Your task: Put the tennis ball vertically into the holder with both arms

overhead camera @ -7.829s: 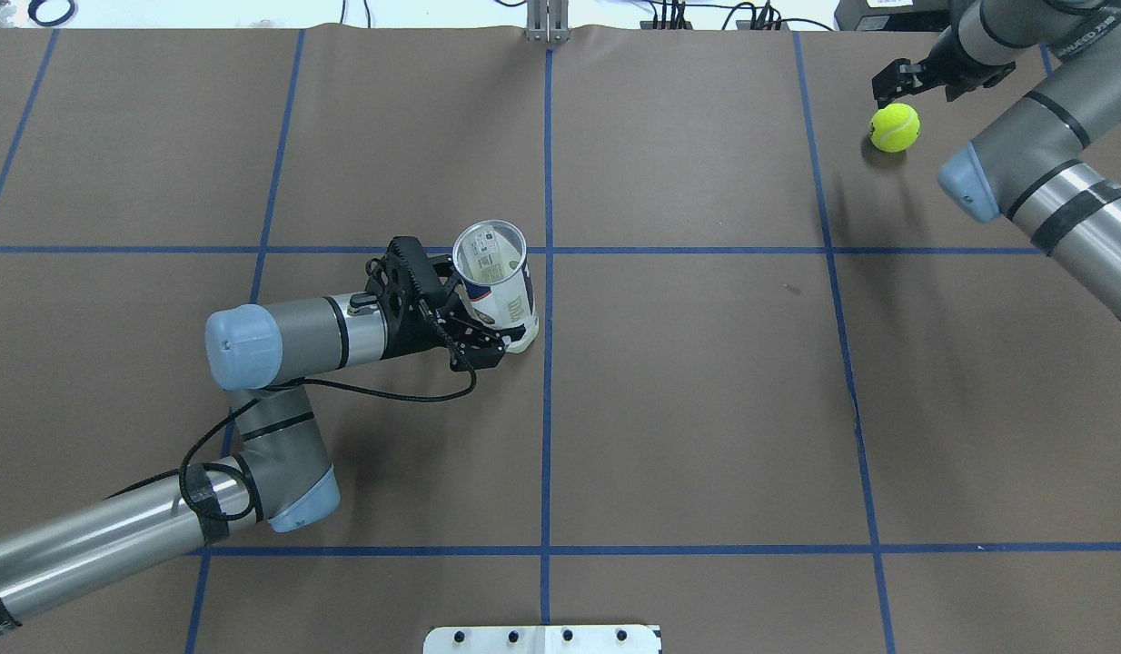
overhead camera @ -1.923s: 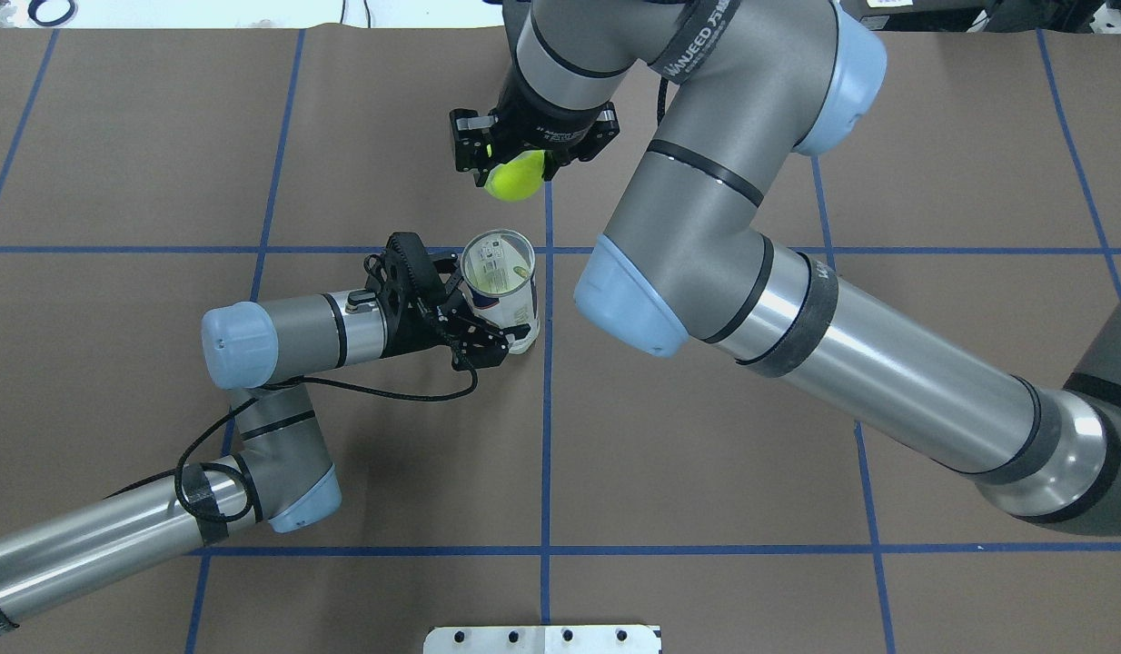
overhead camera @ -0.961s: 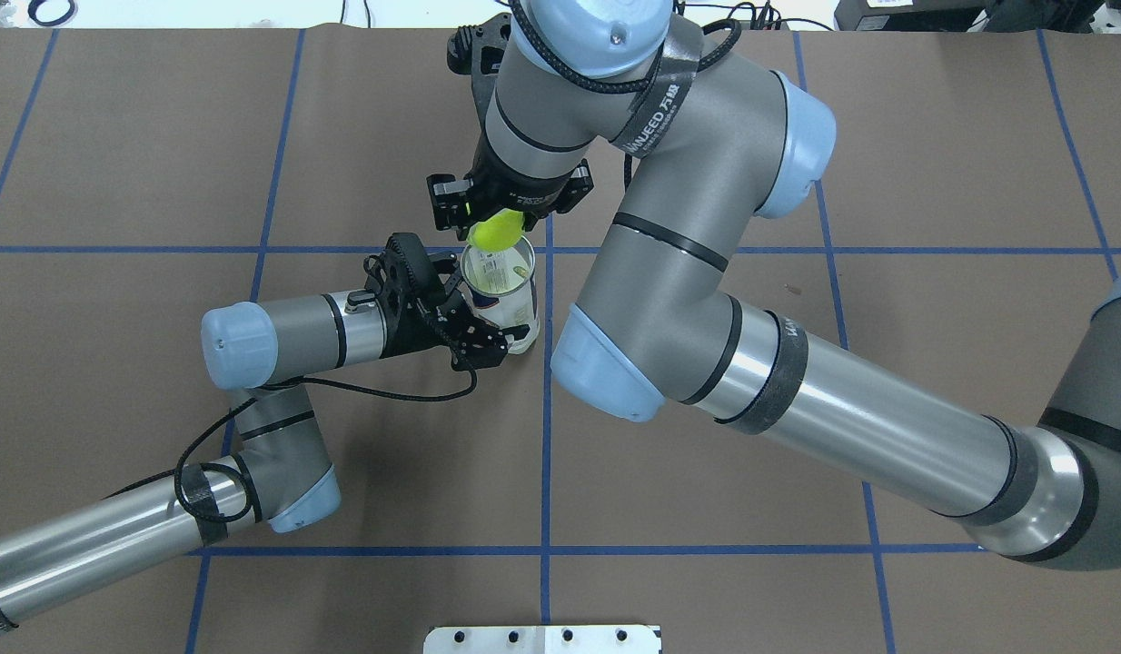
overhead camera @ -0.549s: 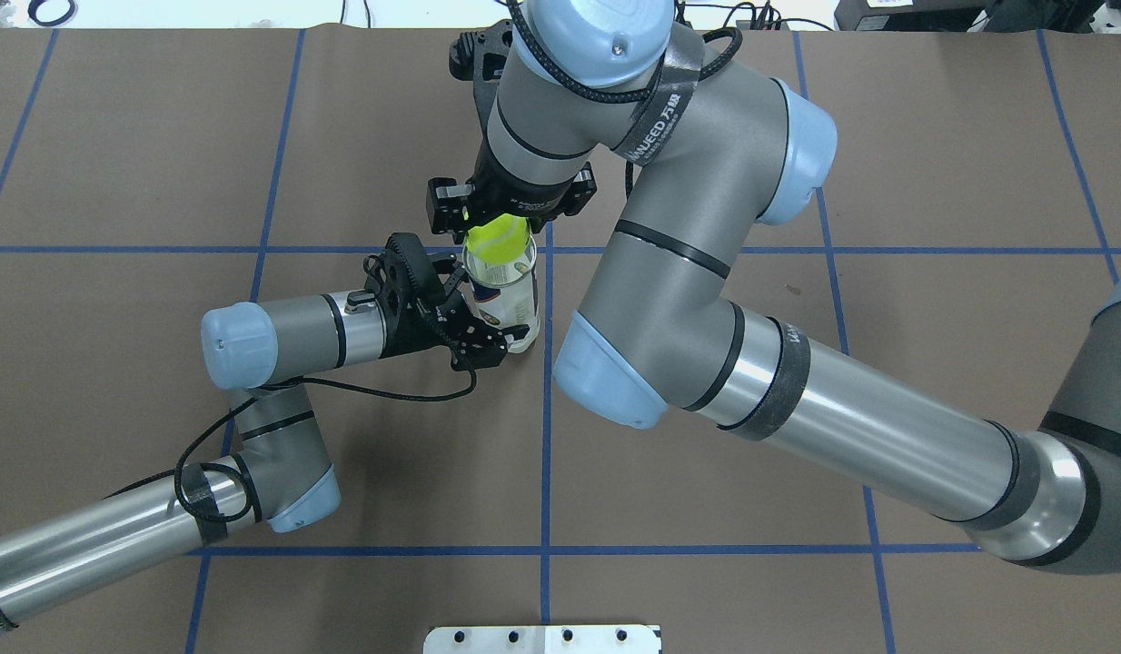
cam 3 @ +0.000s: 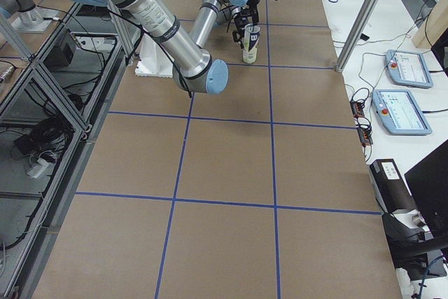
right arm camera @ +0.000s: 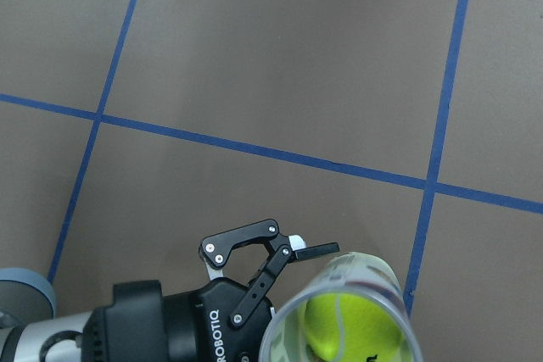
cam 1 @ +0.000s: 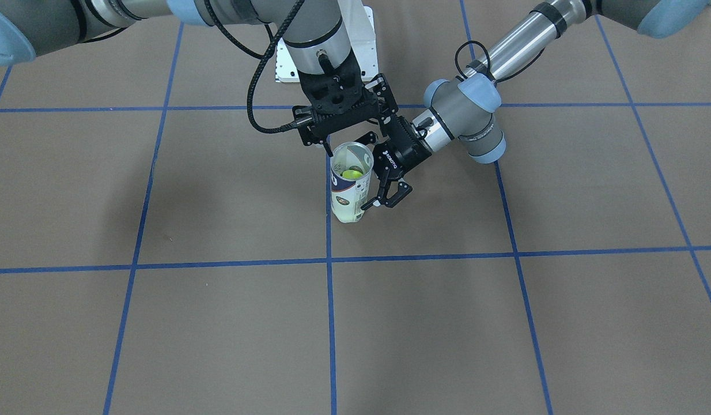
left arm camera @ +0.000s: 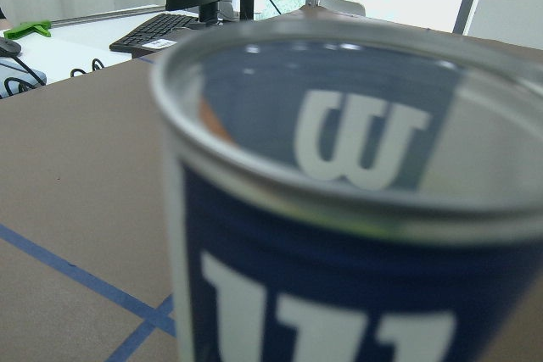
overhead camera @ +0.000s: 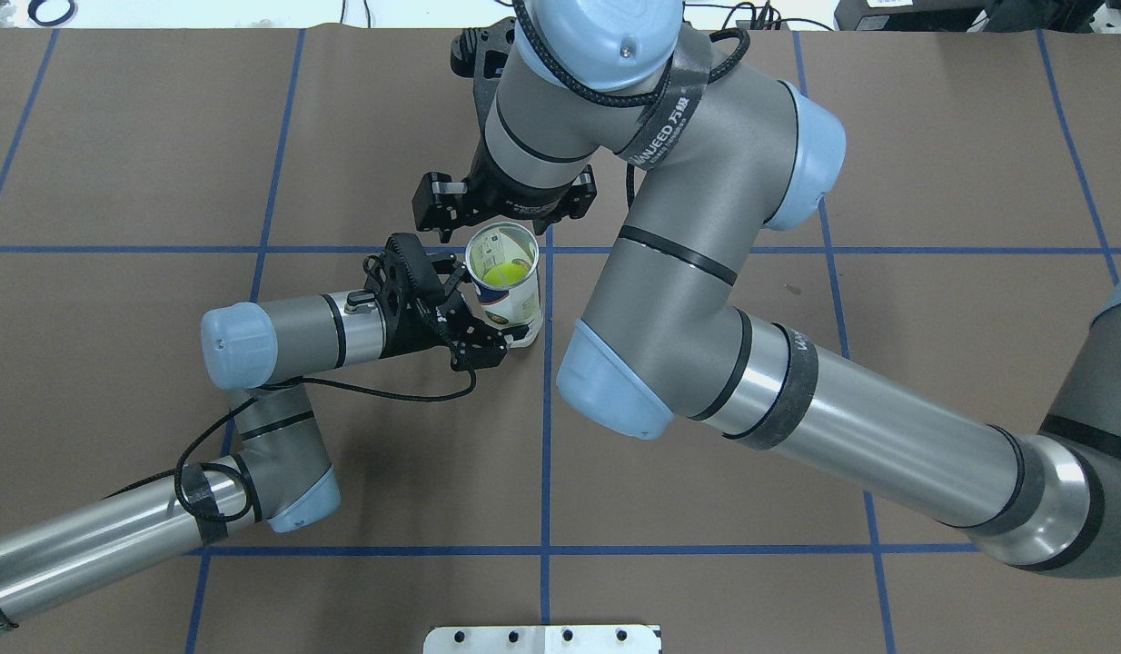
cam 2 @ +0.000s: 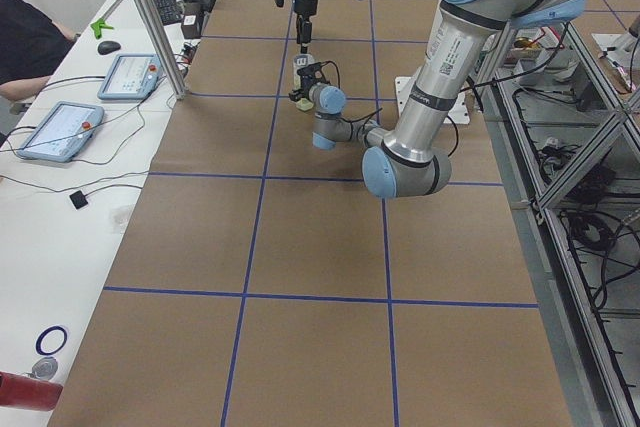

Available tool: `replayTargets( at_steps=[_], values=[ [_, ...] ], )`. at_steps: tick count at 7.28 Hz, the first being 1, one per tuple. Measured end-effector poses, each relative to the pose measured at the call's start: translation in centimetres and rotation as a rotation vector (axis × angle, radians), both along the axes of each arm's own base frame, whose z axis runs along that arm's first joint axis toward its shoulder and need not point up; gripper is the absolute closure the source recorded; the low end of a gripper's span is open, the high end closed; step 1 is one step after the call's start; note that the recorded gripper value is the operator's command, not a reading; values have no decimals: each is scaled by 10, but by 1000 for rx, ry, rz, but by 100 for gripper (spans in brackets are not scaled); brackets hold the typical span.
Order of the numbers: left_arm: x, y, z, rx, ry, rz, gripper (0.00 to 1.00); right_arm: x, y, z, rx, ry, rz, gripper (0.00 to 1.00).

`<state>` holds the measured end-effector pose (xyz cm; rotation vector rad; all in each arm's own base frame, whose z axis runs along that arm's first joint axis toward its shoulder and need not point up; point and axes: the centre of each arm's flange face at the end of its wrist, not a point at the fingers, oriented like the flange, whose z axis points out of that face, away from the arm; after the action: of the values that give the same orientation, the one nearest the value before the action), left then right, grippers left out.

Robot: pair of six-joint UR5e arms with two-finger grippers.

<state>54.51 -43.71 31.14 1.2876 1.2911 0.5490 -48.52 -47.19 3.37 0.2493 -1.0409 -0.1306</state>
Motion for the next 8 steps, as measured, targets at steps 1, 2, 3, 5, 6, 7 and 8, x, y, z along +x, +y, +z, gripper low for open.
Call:
replayTargets(
  at_steps=[1,2,3,5,6,7,8],
  values=[
    [0,0,0,-1,-1,0,1,1,1,0,0,-2,0,2],
    [0,0,2,-2,-3,1,1,5,3,1,3,-6,0,2],
    [-2,0,3,-3,-4,2,1,9,6,3,6,-10,0,2],
    [-12,4,9,3,-7,25,1,12,8,6,8,-12,0,2],
    [-25,7,15,10,-12,56,1,12,8,7,7,-11,1,2],
    [-45,7,24,15,-20,74,1,13,8,9,6,-11,0,2],
    [-70,2,33,17,-32,84,1,17,11,13,2,-7,-2,1]
  ],
)
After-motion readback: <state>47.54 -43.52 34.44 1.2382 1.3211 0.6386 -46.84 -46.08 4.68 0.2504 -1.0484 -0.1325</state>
